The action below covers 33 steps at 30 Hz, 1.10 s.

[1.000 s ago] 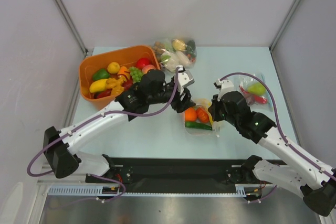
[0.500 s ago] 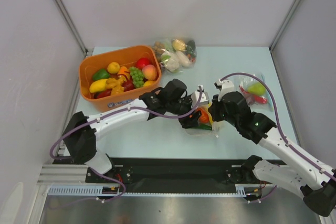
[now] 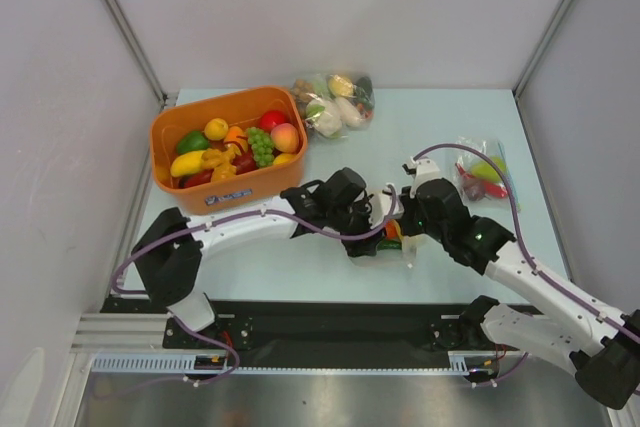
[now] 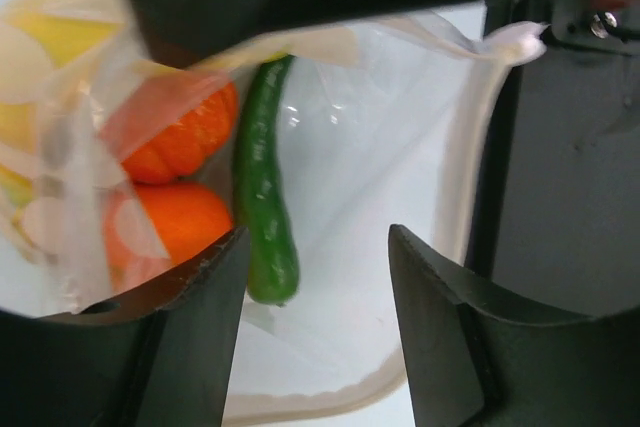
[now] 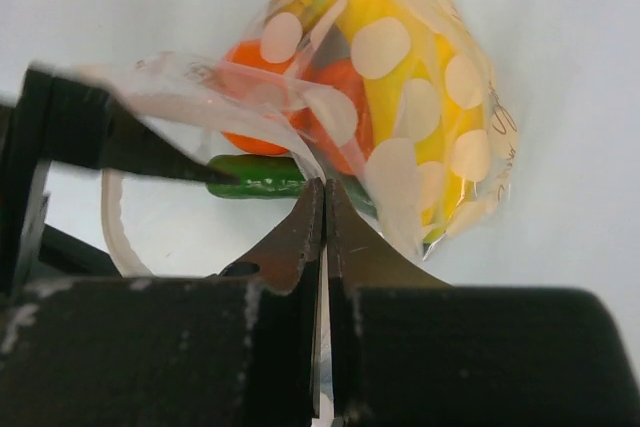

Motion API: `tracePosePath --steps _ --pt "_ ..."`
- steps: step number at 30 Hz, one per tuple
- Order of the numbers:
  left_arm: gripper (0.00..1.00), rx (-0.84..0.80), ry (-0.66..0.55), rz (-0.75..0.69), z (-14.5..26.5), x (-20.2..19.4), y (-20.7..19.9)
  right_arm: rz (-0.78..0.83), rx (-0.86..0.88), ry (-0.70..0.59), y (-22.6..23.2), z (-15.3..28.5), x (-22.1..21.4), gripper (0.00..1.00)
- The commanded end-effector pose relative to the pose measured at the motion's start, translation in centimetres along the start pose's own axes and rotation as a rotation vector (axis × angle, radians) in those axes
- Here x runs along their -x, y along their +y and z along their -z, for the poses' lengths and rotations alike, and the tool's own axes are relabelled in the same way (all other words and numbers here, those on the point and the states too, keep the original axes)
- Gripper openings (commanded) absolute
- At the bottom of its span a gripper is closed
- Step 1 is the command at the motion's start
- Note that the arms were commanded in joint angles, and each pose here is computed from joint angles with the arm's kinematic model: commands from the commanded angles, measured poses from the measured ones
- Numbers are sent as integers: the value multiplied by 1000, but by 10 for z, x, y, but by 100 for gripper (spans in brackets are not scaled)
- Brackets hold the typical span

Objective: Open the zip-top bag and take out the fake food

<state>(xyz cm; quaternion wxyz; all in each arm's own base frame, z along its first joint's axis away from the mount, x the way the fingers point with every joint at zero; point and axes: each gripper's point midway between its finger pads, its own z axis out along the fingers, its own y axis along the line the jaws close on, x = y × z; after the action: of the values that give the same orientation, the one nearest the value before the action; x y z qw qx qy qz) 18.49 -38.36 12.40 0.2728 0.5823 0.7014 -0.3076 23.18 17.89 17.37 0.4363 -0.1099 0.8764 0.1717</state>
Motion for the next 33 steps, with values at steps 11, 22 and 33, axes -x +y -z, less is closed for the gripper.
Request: tracePosePath --steps 11,22,33 --pt "63 -36 -106 -115 6 24 -51 -27 -11 -30 -2 -10 5 0" --pt "63 33 -57 -88 -21 11 -4 -44 -4 -52 -4 7 7 0" --pt "59 -147 -198 -18 -15 31 -24 -35 -19 -32 -9 7 -2 0"
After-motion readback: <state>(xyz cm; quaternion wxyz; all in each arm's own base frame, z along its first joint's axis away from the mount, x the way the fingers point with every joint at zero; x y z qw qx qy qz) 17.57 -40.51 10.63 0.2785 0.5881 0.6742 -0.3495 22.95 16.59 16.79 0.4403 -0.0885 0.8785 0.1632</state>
